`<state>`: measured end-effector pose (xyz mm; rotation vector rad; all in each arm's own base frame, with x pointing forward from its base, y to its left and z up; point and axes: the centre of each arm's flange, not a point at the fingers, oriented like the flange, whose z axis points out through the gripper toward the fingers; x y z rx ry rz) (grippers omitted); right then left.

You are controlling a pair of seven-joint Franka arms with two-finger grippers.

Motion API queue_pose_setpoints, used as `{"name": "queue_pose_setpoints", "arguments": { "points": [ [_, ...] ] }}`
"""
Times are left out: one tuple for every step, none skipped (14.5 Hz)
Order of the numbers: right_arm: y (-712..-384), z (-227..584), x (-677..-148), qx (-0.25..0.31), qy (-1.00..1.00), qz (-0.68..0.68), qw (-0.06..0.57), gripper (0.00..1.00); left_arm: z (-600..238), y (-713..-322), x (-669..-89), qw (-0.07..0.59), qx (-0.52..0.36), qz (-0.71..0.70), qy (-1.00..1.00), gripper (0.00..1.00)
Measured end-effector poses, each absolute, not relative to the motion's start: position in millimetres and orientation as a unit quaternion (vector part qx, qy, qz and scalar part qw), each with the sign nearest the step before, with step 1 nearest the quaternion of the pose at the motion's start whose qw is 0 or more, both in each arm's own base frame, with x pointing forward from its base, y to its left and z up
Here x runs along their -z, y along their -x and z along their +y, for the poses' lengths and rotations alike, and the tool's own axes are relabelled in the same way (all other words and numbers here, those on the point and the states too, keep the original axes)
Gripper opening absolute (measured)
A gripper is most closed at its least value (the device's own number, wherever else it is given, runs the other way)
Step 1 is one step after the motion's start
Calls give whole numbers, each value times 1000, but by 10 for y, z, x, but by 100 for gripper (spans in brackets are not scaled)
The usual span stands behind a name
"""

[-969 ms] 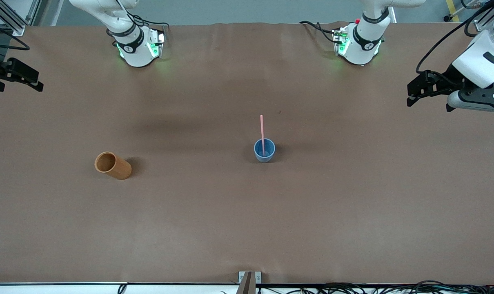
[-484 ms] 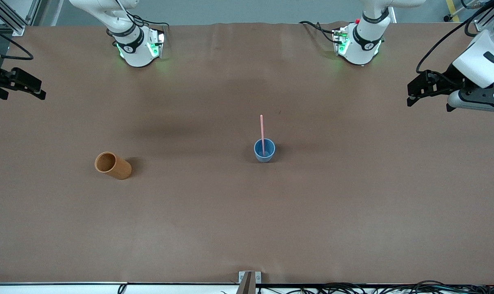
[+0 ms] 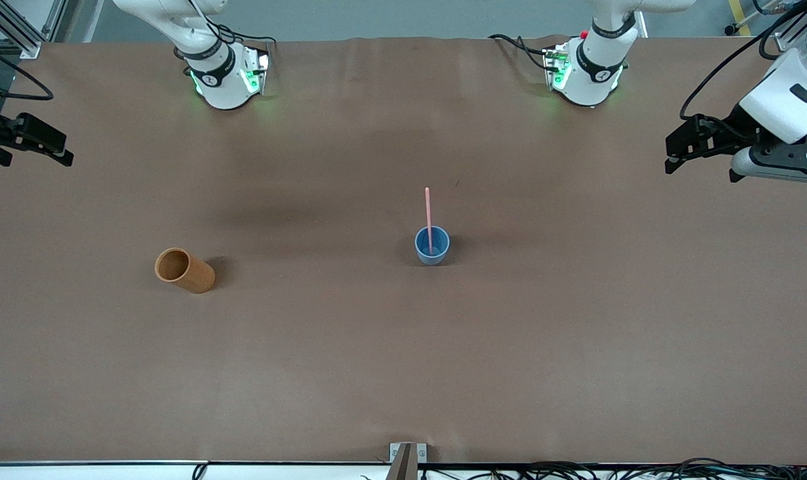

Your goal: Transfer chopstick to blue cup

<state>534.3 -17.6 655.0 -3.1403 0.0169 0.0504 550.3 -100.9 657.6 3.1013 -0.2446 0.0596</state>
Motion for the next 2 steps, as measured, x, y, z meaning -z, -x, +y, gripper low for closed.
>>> {"name": "queue_pose_setpoints", "arguments": {
  "points": [
    [-5349,-178,-6555,-13,1000,6,0,100,-1009,-5503,-6577,15,-19,-79,-997,100],
    [-5355,-183,-6560,-10,1000,6,0,100,-1009,-5503,-6577,15,-19,-79,-997,100]
  ]
}}
